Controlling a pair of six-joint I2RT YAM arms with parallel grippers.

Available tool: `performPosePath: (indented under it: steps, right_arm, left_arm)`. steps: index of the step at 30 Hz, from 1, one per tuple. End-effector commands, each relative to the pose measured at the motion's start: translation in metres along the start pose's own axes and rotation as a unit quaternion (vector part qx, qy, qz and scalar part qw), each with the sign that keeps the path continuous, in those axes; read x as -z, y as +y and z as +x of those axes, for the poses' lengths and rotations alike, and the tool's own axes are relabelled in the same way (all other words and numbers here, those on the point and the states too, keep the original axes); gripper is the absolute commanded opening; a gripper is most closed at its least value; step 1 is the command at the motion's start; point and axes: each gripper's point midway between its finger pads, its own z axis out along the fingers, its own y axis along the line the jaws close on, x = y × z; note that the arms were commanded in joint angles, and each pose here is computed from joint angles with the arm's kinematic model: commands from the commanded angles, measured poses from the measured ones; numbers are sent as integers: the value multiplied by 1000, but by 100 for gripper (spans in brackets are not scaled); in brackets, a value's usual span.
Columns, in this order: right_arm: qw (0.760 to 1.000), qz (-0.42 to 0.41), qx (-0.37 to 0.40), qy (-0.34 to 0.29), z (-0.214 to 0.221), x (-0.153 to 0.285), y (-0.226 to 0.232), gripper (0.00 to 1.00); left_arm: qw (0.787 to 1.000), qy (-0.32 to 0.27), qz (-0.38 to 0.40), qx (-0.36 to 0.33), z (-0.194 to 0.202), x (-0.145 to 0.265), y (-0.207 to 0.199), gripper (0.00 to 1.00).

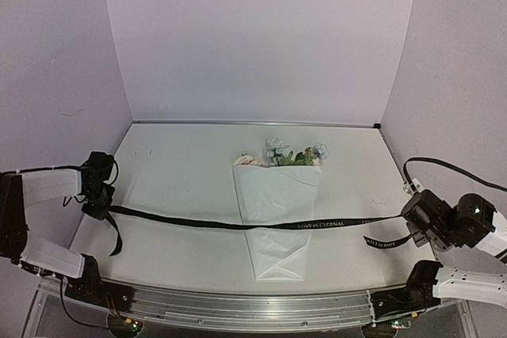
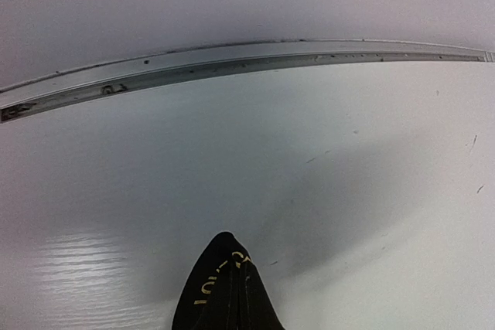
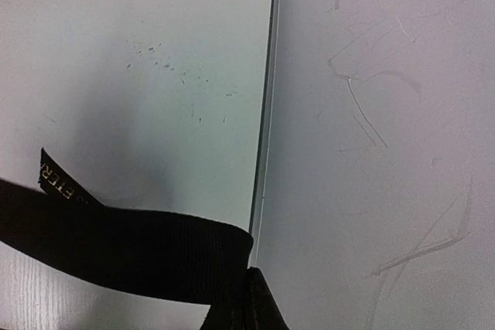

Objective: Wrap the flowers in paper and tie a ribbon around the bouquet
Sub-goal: Straighten the ribbon at the center of the board.

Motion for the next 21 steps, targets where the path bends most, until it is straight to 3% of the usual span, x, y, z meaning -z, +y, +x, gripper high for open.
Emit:
performPosePath:
  steps: [1, 7, 15, 18, 21]
  right_arm:
    - [998, 66, -1, 5, 14, -1, -23, 0]
    - [990, 135, 45, 18, 9, 0, -44, 0]
    - [988, 127, 41, 80, 27, -10, -32, 0]
    - [986, 132, 33, 97, 32, -13, -29, 10]
    - [985, 127, 34, 111, 33, -14, -26, 22]
  left_arm:
    - [1000, -3, -18, -3, -2, 13, 35, 0]
    - [999, 16, 16, -31, 6, 21, 39, 0]
    - [995, 32, 31, -84, 22, 17, 47, 0]
    - [993, 45, 49, -99, 29, 15, 45, 1]
    - [990, 52, 63, -113, 31, 19, 40, 12]
